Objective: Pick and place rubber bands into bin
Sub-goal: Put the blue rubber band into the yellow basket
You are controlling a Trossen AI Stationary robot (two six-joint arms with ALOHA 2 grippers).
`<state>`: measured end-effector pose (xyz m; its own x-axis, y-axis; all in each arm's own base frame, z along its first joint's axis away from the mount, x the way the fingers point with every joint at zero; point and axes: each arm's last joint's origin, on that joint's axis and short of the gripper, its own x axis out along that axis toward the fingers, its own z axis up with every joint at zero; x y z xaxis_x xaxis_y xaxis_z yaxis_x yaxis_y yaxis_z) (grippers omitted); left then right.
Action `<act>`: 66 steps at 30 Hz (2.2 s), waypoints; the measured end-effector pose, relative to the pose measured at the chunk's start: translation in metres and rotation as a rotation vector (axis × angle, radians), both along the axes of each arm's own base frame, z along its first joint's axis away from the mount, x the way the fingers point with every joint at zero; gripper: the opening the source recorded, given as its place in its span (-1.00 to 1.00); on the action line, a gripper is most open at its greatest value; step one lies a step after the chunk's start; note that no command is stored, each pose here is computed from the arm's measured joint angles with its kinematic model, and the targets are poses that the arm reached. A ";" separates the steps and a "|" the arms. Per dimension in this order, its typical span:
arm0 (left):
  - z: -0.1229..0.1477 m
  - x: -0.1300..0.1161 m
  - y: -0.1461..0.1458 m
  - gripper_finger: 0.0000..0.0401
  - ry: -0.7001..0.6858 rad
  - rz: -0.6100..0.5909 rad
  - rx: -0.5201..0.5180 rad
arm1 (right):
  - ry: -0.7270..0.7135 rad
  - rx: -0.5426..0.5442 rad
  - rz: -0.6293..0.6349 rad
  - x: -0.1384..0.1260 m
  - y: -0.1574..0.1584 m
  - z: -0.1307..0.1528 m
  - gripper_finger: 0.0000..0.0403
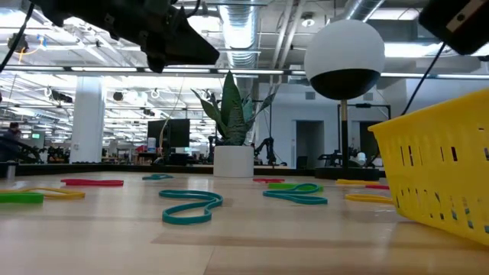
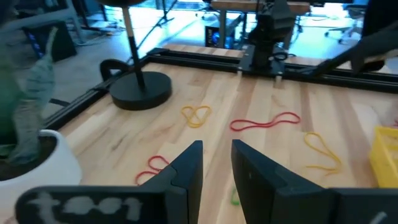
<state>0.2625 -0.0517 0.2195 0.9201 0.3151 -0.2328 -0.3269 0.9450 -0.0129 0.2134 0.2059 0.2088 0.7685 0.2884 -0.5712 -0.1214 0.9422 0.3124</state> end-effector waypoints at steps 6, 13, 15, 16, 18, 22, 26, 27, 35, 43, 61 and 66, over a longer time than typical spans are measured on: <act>-0.005 -0.001 0.000 -0.63 0.055 -0.036 0.012 | 0.100 -0.029 -0.020 0.015 -0.001 -0.029 -0.96; -0.008 -0.002 0.000 -0.63 0.066 -0.010 -0.067 | 0.161 -0.005 0.040 0.023 0.002 -0.047 -0.72; -0.008 -0.002 0.000 -0.63 0.064 -0.021 -0.082 | 0.157 0.013 0.043 0.025 0.002 -0.046 -0.65; -0.008 -0.002 -0.001 -0.63 0.063 -0.031 -0.087 | 0.155 0.017 0.040 0.027 0.001 -0.045 -0.62; -0.008 -0.002 -0.002 -0.63 0.067 -0.059 -0.097 | 0.141 0.020 0.040 0.031 0.001 -0.041 -0.56; -0.010 -0.001 -0.004 -0.63 0.079 -0.110 -0.118 | 0.095 -0.003 0.095 0.038 0.007 -0.026 -0.49; -0.017 0.002 -0.010 -0.63 0.103 -0.180 -0.134 | 0.132 -0.075 0.094 0.043 0.006 -0.015 -0.46; -0.020 0.004 -0.012 -0.63 0.113 -0.195 -0.137 | 0.143 -0.102 0.079 0.045 0.005 -0.012 -0.46; -0.069 0.021 -0.028 -0.63 0.244 -0.330 -0.197 | 0.222 -0.252 -0.032 0.050 -0.011 -0.006 -0.51; -0.097 0.051 -0.041 -0.63 0.316 -0.486 -0.200 | 0.229 -0.255 -0.038 0.051 -0.013 -0.006 -0.52; -0.107 0.064 -0.062 -0.63 0.618 -0.535 -0.150 | 0.254 -0.265 -0.036 0.047 -0.012 -0.007 -0.52; -0.109 0.060 -0.061 -0.76 0.668 -0.478 -0.107 | 0.255 -0.261 -0.039 0.046 -0.011 -0.007 -0.52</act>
<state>0.3228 -0.1125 0.1101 0.6064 -0.1298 -0.7845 0.1391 0.9887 -0.0561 0.2597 0.1948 0.2014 0.5996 0.0809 -0.7962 -0.0333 0.9965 0.0761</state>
